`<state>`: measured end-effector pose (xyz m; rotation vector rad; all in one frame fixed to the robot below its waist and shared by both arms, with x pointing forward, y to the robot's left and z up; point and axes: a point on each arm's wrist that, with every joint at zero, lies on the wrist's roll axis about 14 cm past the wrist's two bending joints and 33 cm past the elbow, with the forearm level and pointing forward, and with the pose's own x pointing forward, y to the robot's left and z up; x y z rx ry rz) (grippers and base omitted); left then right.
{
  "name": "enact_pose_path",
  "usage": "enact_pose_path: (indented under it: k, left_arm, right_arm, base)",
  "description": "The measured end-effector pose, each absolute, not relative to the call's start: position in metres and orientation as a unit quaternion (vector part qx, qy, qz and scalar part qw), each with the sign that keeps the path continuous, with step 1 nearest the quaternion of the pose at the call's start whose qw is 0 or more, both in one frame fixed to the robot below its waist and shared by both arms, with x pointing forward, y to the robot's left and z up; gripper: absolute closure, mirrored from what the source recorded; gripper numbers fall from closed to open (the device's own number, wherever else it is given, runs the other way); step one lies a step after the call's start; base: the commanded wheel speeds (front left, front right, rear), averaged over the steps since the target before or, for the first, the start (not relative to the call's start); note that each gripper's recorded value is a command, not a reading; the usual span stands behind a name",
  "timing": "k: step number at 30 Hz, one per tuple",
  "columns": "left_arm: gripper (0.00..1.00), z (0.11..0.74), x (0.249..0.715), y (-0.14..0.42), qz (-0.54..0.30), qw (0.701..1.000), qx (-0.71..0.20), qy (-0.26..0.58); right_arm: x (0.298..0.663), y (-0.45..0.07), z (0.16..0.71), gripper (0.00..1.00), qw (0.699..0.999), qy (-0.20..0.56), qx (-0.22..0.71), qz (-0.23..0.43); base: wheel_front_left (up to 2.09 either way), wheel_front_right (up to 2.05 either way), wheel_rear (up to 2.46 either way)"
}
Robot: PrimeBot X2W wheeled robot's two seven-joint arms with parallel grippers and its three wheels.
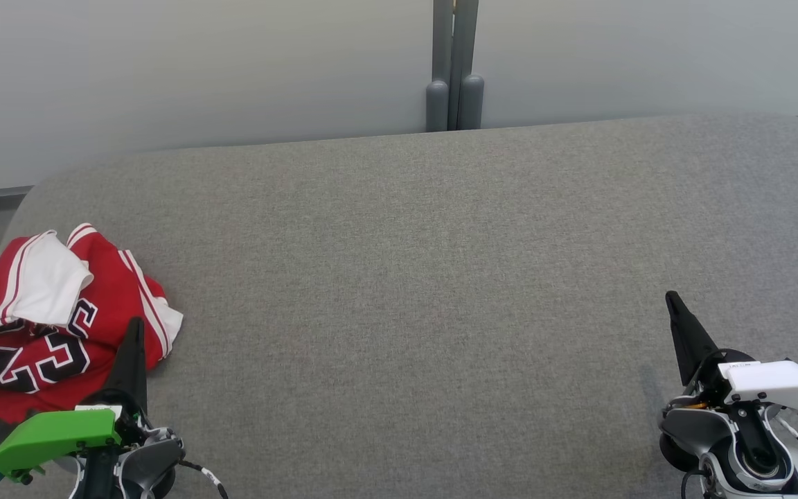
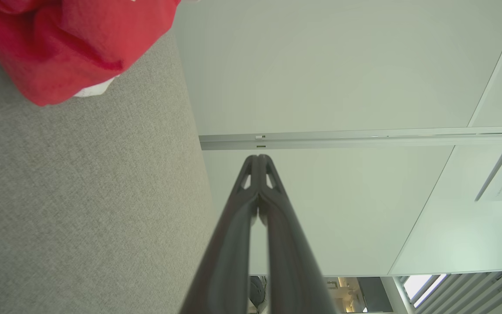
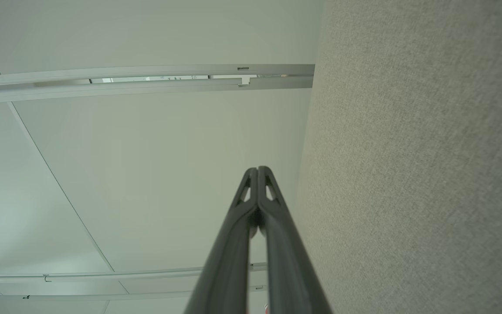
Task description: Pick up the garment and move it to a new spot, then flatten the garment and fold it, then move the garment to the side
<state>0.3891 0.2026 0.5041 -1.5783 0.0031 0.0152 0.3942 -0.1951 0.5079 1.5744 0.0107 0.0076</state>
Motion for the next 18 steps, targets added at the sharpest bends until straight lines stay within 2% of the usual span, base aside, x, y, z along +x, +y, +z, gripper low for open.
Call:
enact_pose_path:
  k: [18]
  left_arm:
    - [1.0,0.5042,0.3891,0.2027,0.007,0.704,-0.71,0.001]
  right_arm:
    - [0.3942,-0.1952,0.5079,1.0,0.706,0.005,0.708,0.003]
  base:
    - [0.0,0.0,0.0]
